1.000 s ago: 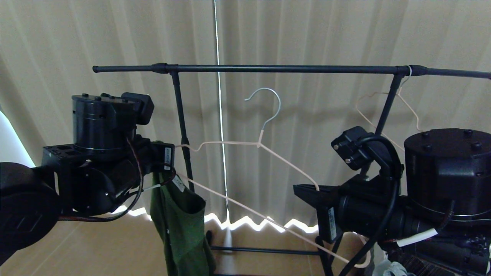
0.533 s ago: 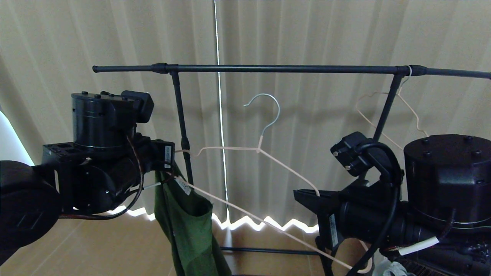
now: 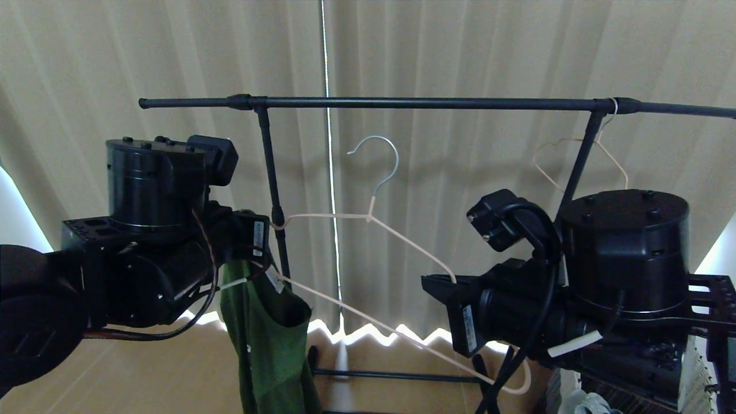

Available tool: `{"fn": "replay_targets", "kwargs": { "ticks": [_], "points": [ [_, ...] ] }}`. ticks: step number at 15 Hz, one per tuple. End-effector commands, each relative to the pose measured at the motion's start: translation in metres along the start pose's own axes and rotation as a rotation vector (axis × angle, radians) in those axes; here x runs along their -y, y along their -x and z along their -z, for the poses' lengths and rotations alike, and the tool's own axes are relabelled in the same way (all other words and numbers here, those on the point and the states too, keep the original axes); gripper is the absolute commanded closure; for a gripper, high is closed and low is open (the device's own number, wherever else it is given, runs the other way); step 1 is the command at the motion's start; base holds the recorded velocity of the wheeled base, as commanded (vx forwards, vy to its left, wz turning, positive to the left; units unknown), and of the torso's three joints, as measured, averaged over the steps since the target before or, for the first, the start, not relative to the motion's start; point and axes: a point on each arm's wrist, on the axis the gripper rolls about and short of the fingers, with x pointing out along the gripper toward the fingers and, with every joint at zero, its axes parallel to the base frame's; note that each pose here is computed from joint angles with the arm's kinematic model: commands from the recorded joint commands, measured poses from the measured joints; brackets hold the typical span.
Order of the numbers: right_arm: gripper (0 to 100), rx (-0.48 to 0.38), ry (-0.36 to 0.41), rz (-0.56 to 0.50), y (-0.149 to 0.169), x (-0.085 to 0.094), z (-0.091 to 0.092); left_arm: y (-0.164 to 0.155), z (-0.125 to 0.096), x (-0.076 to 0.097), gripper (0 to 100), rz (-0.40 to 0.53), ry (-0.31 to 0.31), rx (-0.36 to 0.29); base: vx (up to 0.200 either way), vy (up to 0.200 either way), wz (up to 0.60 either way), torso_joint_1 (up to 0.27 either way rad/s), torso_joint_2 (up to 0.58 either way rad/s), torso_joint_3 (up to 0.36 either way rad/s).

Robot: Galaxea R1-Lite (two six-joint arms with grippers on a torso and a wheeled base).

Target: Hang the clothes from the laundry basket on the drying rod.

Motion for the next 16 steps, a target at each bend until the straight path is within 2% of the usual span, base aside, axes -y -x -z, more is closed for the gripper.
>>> {"fn": "replay_targets", "kwargs": {
  "ticks": [1, 8, 12, 14, 16],
  "points": [
    [100, -0.014, 0.003, 0.004, -0.013, -0.003, -0.001, 0.013, -0.005, 0.003, 100, 0.033, 0.004, 0.029, 0.000, 0.000, 0.00, 0.000, 0.00, 0.000],
    [100, 0.005, 0.001, -0.003, -0.023, -0.007, -0.001, 0.047, -0.013, 0.023, 100, 0.177, 0.002, 0.096, 0.000, 0.000, 0.00, 0.000, 0.00, 0.000],
    [100, 0.006, 0.003, -0.011, -0.022, -0.008, -0.001, 0.058, -0.013, 0.033, 100, 0.240, -0.011, 0.110, 0.000, 0.000, 0.00, 0.000, 0.00, 0.000],
    [100, 0.006, 0.008, -0.022, -0.021, -0.012, -0.001, 0.062, -0.013, 0.037, 100, 0.300, -0.018, 0.113, 0.000, 0.000, 0.00, 0.000, 0.00, 0.000],
    [100, 0.022, 0.006, -0.026, -0.022, -0.013, -0.002, 0.074, -0.016, 0.042, 100, 0.432, -0.020, 0.134, 0.000, 0.000, 0.00, 0.000, 0.00, 0.000]
  ]
}}
